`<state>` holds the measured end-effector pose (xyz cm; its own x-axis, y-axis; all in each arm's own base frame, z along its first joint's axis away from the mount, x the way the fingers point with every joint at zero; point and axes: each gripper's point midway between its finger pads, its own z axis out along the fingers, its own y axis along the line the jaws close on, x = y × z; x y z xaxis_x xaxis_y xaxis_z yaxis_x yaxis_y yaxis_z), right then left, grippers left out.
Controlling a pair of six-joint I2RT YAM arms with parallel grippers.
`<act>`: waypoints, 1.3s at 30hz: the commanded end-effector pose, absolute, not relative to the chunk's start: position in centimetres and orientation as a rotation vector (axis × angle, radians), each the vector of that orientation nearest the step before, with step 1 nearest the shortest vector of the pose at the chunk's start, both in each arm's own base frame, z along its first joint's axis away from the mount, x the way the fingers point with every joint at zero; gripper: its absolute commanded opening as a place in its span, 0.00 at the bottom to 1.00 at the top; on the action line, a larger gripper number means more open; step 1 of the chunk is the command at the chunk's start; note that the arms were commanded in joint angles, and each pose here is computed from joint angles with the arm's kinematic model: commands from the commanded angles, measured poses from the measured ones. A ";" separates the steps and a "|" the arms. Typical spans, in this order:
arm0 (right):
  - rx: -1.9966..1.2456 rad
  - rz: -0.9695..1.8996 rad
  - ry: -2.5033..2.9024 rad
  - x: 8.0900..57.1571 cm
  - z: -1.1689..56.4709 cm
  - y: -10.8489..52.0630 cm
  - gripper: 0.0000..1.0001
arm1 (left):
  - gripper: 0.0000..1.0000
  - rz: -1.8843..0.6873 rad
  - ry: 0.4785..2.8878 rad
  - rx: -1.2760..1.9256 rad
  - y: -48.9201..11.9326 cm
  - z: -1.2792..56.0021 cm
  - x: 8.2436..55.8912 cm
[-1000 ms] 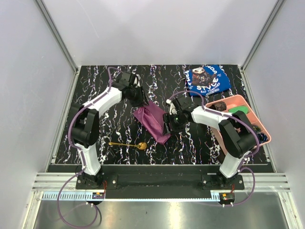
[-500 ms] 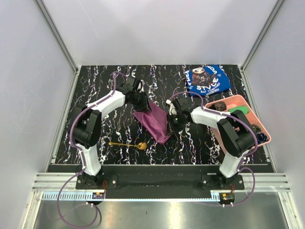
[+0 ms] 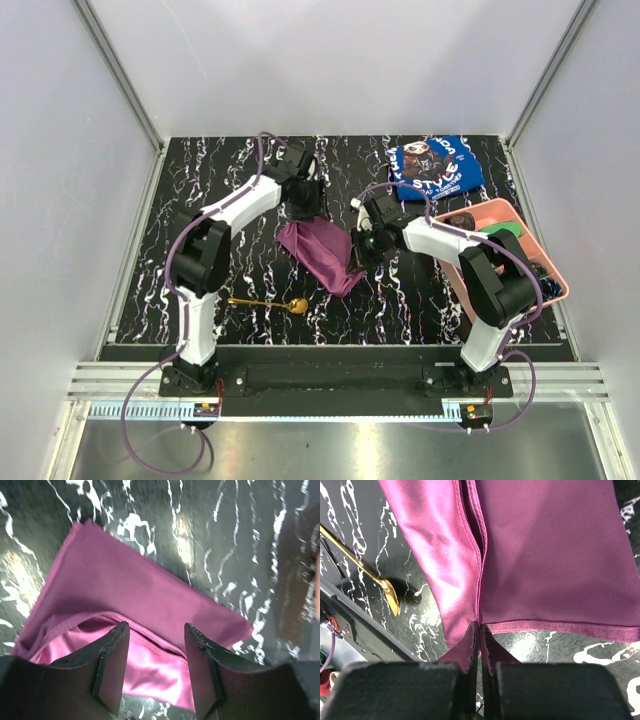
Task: Fold the napkin into a case and place the utensils inside
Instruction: Fold the upper triangle-folded napkin at the center of the board.
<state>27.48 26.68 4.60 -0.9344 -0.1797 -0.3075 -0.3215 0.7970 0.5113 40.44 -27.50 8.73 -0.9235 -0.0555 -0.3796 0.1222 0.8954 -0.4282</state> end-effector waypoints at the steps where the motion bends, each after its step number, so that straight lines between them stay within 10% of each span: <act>1: -0.403 0.833 2.689 29.3 5.6 27.1 0.00 | 0.51 -0.376 2.663 0.097 -25.0 9.1 41.8; 13: -0.385 0.699 2.723 30.3 3.1 25.3 0.01 | 0.20 -0.555 2.659 0.011 -25.8 9.8 40.6; 27: -0.368 0.708 2.654 30.5 7.7 25.2 0.47 | 0.21 -0.752 2.579 -0.118 -23.7 11.9 39.4; 39: -0.330 0.980 2.620 29.6 7.4 28.1 0.27 | 0.21 -0.923 2.603 -0.173 -26.0 8.9 41.4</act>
